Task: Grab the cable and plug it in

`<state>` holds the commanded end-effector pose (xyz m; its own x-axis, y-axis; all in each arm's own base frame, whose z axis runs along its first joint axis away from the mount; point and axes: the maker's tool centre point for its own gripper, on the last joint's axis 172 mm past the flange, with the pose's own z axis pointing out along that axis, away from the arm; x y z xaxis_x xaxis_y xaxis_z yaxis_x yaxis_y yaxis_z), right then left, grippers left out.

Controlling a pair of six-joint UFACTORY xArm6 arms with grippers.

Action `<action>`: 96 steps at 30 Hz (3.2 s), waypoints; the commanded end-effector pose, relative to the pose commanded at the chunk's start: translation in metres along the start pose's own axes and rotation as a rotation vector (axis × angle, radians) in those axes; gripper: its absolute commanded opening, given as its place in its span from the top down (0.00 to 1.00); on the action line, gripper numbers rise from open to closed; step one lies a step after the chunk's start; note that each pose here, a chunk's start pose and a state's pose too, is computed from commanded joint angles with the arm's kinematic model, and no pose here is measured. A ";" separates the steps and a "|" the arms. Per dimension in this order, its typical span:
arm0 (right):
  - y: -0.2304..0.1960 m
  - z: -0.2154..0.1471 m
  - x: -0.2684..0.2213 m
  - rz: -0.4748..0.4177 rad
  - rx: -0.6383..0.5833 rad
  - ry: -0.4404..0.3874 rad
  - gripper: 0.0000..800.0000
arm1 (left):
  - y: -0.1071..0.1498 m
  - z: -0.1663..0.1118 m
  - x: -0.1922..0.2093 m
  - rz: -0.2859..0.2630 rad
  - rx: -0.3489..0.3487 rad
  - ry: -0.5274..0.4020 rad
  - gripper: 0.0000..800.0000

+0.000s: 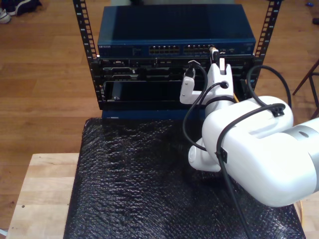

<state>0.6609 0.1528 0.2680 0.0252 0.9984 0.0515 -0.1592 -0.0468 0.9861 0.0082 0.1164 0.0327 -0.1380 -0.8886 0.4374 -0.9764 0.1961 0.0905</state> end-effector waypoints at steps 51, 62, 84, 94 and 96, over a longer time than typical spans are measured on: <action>0.003 0.004 0.003 -0.003 -0.019 0.012 1.00 | 0.000 0.000 0.000 0.000 0.000 0.000 0.00; 0.001 0.002 0.000 -0.011 -0.018 0.008 1.00 | 0.000 0.000 0.000 0.000 0.000 0.000 0.00; 0.002 0.003 0.001 -0.010 -0.016 0.008 1.00 | 0.000 0.000 0.000 0.000 0.000 0.000 0.00; -0.003 0.006 0.003 -0.008 0.001 0.013 1.00 | 0.000 0.000 0.000 0.000 0.000 0.000 0.00; -0.004 0.006 0.003 -0.009 0.004 0.013 1.00 | 0.000 0.000 0.000 0.000 0.000 -0.002 0.00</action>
<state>0.6674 0.1560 0.2654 0.0133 0.9991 0.0406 -0.1548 -0.0380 0.9872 0.0083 0.1168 0.0327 -0.1382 -0.8893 0.4360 -0.9764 0.1961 0.0903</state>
